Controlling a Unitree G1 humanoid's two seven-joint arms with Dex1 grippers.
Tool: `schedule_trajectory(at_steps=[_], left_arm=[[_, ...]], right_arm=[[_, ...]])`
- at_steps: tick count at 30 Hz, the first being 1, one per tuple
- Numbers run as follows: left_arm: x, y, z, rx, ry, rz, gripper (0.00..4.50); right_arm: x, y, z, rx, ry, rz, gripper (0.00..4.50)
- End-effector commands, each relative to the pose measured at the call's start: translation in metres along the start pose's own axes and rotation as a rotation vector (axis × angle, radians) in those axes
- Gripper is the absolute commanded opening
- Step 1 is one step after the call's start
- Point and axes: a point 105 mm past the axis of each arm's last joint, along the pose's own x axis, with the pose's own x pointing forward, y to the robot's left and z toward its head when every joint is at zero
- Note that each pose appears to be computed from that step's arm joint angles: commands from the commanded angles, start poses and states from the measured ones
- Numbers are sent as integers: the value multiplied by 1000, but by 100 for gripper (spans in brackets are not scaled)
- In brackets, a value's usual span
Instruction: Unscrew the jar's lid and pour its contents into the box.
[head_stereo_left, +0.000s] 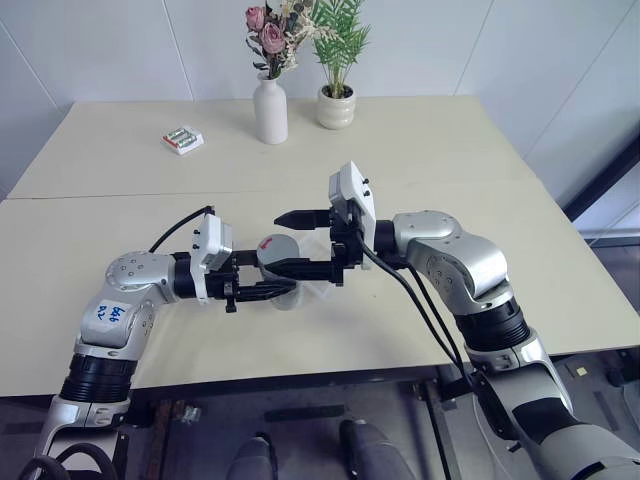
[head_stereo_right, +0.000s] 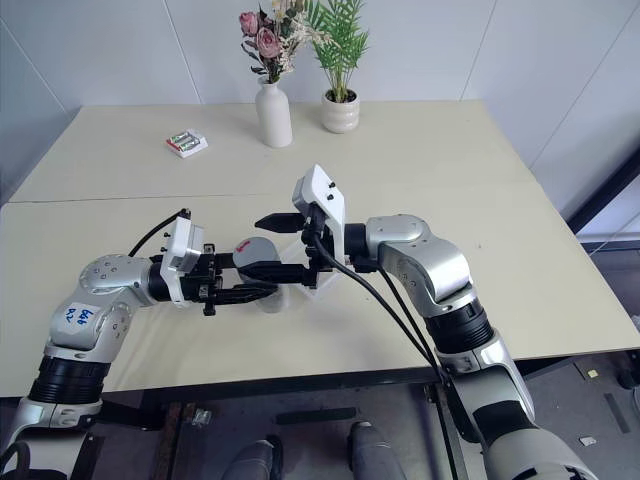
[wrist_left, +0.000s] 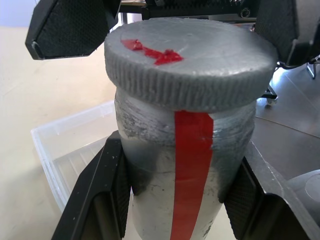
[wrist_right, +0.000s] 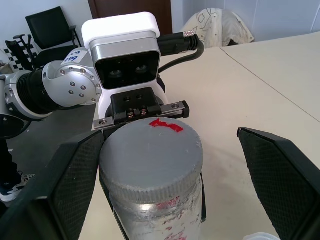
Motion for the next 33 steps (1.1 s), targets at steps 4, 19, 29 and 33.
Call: schedule_trajectory(at_steps=[4, 19, 29, 33], left_arm=[[1, -3, 11, 40, -31, -17, 205], [0, -2, 11, 41, -30, -14, 205], [0, -3, 12, 41, -30, -14, 205], [0, -3, 12, 39, -30, -14, 205]], right_arm=[[-12, -4, 9, -22, -24, -26, 448], [-19, -6, 10, -12, -29, -14, 448], [-24, -9, 9, 1, -27, -19, 448], [-24, -6, 11, 10, -43, 0, 448]])
